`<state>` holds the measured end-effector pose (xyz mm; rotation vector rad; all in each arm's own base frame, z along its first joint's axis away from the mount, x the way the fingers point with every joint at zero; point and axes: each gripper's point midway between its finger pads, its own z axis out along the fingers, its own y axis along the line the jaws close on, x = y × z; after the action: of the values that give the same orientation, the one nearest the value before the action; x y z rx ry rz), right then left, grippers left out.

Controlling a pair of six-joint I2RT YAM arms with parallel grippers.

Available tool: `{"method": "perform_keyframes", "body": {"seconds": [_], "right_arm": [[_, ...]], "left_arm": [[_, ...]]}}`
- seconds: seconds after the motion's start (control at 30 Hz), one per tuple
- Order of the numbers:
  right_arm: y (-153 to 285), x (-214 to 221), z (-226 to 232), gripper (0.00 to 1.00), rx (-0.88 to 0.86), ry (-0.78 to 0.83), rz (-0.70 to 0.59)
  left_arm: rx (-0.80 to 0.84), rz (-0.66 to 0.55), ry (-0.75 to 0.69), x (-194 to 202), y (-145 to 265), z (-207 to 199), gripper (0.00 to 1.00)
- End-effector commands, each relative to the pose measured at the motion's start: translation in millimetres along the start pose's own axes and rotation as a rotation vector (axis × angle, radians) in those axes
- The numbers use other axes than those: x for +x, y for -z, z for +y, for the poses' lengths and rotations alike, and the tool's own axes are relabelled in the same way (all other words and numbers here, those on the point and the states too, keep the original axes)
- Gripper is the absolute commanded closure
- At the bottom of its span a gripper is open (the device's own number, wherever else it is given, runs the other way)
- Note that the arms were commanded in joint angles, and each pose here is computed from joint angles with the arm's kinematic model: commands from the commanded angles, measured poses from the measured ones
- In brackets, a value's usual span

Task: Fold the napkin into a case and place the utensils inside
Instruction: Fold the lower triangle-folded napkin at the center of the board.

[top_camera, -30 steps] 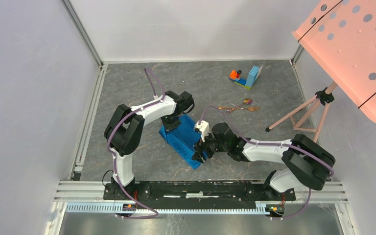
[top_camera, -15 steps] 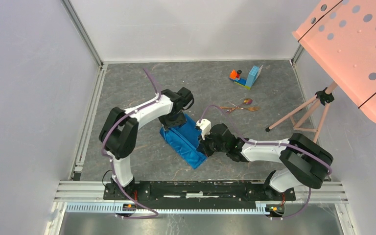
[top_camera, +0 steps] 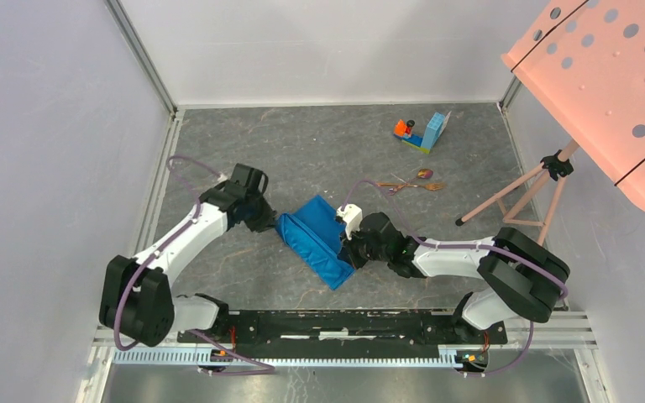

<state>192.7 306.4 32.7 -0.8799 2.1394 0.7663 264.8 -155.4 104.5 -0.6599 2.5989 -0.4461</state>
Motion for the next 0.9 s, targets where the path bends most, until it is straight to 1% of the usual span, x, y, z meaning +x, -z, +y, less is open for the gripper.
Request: {"method": "perform_keyframes", "body": {"seconds": [0.0, 0.07, 0.13, 0.37, 0.57, 0.77, 0.8, 0.87], "right_arm": [[-2, -12, 0, 1.00, 0.001, -0.005, -0.031], [-3, -11, 2, 1.00, -0.010, -0.005, -0.025], [-4, -10, 3, 1.00, -0.013, -0.008, -0.022], [-4, -10, 2, 1.00, -0.010, -0.011, -0.017], [-6, -15, -2, 1.00, 0.011, 0.006, -0.011], [-7, -18, -8, 1.00, 0.026, 0.008, -0.005], [-7, -18, -10, 0.99, 0.031, 0.009, -0.005], [-6, -21, -9, 0.94, 0.032, 0.018, 0.004]], "left_arm": [[0.147, 0.037, 0.018, -3, -15, -1, 0.84], [0.136, 0.060, 0.018, -2, -25, 3, 0.90], [0.150, 0.066, 0.023, -3, -33, 0, 0.92], [0.131, 0.067, 0.039, -9, -56, 1, 0.94], [0.095, 0.068, 0.055, -15, -74, 10, 0.96], [0.096, 0.083, 0.063, -10, -80, 14, 0.97], [0.105, 0.088, 0.060, -9, -80, 12, 0.96], [0.123, 0.107, 0.051, -6, -80, 10, 0.95]]}}
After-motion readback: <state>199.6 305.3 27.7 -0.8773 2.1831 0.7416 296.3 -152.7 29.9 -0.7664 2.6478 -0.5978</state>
